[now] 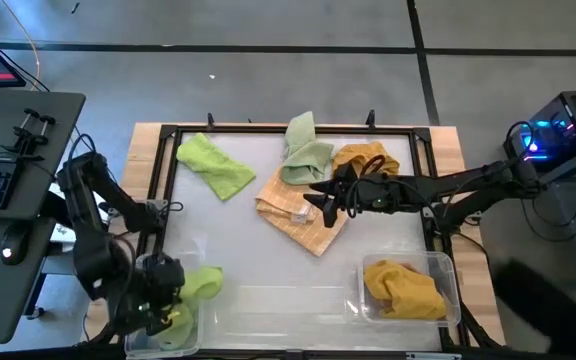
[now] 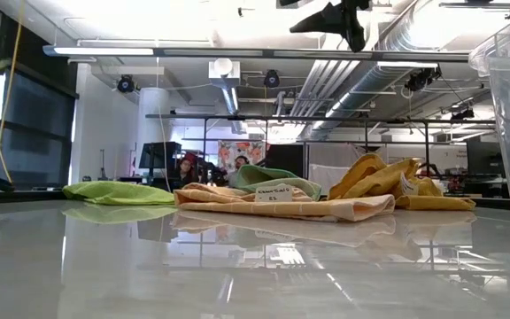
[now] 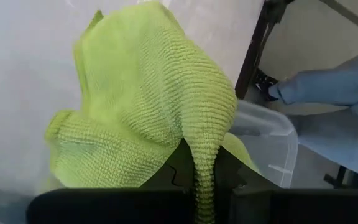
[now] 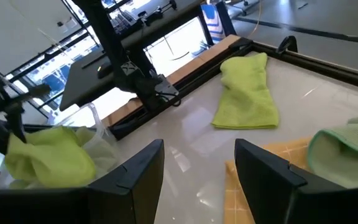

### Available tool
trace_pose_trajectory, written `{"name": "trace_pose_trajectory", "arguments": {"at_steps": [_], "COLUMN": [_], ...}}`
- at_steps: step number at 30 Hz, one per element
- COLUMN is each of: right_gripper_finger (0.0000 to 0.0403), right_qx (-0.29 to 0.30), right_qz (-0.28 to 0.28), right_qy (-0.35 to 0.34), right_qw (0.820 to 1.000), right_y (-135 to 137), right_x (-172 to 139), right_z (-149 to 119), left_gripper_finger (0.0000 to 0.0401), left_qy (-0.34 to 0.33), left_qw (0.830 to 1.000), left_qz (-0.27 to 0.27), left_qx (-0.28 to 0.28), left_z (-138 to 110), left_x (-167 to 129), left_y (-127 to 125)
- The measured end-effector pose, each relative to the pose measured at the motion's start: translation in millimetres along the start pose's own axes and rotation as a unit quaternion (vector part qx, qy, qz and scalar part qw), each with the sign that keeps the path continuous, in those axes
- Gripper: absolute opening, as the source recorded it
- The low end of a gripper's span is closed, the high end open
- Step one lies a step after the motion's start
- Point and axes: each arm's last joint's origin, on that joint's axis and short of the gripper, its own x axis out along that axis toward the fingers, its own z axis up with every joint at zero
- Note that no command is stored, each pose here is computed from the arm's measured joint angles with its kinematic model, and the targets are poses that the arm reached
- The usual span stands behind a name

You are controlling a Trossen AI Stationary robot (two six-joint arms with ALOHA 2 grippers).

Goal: Sort microfiber towel by color & place in baskets
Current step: Put the bottom light green microfiber towel into the left transparent bin

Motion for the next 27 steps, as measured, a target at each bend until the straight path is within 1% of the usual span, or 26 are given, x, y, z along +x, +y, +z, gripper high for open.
{"name": "trace_pose_trajectory", "arguments": {"at_steps": [3, 6, 9, 13, 16, 18, 21, 23, 27], "right_gripper_finger": [0.019, 0.019, 0.019, 0.019, 0.019, 0.019, 0.019, 0.019, 0.019], "right_qx": [0.003, 0.003, 0.003, 0.002, -0.001, -0.002, -0.002, -0.002, -0.003], "right_qz": [-0.001, 0.0, 0.0, 0.0, 0.0, 0.0, 0.0, 0.0, 0.0], "right_qy": [0.003, 0.004, 0.004, 0.004, 0.004, 0.004, 0.004, 0.004, 0.004], "right_qw": [1.0, 1.0, 1.0, 1.0, 1.0, 1.0, 1.0, 1.0, 1.0], "right_y": [-0.3, -0.3, -0.3, -0.3, -0.3, -0.3, -0.3, -0.3, -0.3], "right_x": [0.0, 0.0, 0.0, 0.0, 0.0, 0.0, 0.0, 0.0, 0.0], "right_z": [-0.6, -0.7, -0.7, -0.7, -0.7, -0.7, -0.6, -0.7, -0.7], "left_gripper_finger": [0.0007, 0.0013, 0.0028, 0.0043, 0.0045, 0.0046, 0.0046, 0.0046, 0.0054], "left_qy": [0.009, 0.023, 0.065, 0.144, 0.169, 0.168, 0.146, 0.119, 0.039], "left_qw": [0.999, 0.993, 0.989, 0.975, 0.966, 0.964, 0.965, 0.966, 0.964], "left_qz": [0.008, 0.035, 0.032, 0.054, 0.068, 0.063, 0.054, 0.042, 0.036], "left_qx": [-0.043, -0.108, -0.133, -0.16, -0.184, -0.198, -0.212, -0.223, -0.26], "left_z": [-15.7, -28.6, -38.7, -48.2, -51.6, -51.2, -47.7, -44.7, -37.6], "left_x": [9.9, 17.8, 17.6, 14.2, 9.2, 6.5, 4.1, 5.2, 10.9], "left_y": [2.8, 9.9, 9.0, 11.4, 15.2, 15.9, 17.5, 16.1, 18.5]}}
